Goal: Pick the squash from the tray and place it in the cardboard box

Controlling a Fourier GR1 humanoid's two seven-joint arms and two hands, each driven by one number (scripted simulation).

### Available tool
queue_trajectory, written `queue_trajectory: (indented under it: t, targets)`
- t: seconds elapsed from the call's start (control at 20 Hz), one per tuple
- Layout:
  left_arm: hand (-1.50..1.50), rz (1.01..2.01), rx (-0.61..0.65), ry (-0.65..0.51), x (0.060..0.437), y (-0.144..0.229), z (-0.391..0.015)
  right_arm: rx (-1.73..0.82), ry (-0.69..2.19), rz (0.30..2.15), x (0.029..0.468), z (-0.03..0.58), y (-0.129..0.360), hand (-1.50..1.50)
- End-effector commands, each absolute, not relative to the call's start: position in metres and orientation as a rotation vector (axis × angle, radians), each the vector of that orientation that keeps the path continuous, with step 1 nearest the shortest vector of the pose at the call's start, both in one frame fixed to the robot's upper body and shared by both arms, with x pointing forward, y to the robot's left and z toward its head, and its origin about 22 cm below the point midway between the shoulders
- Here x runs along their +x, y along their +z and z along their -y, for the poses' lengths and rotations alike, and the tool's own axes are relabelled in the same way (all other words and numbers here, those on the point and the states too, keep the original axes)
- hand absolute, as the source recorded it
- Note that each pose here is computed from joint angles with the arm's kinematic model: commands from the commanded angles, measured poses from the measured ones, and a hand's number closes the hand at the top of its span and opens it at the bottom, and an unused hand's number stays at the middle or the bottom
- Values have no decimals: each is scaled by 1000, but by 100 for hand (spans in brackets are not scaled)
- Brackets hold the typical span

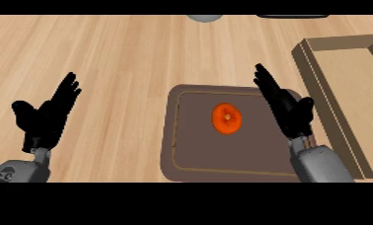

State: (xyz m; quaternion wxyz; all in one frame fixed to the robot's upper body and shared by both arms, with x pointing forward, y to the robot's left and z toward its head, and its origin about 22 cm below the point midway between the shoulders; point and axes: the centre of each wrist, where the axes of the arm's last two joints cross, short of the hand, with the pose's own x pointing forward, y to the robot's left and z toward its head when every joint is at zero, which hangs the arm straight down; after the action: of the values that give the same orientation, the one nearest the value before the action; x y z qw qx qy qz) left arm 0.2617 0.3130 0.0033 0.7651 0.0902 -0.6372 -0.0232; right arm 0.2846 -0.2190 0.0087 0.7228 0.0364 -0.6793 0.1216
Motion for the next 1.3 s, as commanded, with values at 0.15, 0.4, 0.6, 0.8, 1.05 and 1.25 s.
queue_trajectory:
  t: [0.15,0.4,0.6,0.8,1.05,1.25]
  targets:
    - [0,1602,250,-274,284,54,-313,-361,65,1800,292,240,86,-150]
    - [0,1661,216,-421,278,54,-304,-827,108,1673,272,289,99,-150]
    - [0,1713,179,-462,280,63,-295,-952,222,1711,231,270,109,-150]
    - [0,1720,134,-480,274,59,-279,-1027,471,1635,200,249,109,-150]
    - [0,1728,123,-501,279,60,-269,-1070,658,1409,181,223,135,-150]
    - [0,1736,98,-527,285,66,-271,-1065,822,1202,179,198,144,-150]
